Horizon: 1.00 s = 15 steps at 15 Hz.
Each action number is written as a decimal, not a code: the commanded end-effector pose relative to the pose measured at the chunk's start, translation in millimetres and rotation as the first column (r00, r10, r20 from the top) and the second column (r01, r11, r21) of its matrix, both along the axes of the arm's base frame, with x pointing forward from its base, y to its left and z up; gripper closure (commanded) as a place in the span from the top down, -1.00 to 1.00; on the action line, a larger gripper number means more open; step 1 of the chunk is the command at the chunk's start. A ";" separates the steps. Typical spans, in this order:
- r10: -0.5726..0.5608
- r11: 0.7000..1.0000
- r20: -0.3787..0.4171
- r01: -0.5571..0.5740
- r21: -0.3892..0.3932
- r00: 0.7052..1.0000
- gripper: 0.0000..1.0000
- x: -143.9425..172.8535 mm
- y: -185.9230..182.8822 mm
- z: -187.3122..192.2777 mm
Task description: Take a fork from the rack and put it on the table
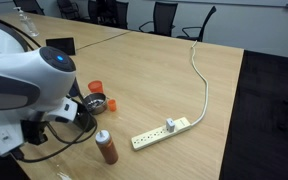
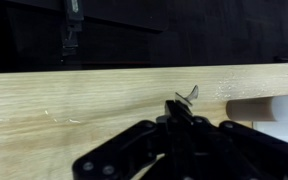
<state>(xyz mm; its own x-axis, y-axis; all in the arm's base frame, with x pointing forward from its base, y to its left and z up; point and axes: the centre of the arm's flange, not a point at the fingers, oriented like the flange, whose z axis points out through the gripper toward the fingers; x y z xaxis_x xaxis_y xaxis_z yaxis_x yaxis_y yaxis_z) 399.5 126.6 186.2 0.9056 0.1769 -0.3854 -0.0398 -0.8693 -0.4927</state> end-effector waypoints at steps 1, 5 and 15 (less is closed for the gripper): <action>-0.045 0.999 0.037 0.045 0.021 0.998 -0.98 15.9 13.1 -36.7; -0.105 0.994 0.102 0.107 -0.013 0.989 -0.98 29.0 17.7 -51.1; -0.106 0.994 0.112 0.109 -0.023 0.988 -0.07 32.9 15.7 -42.2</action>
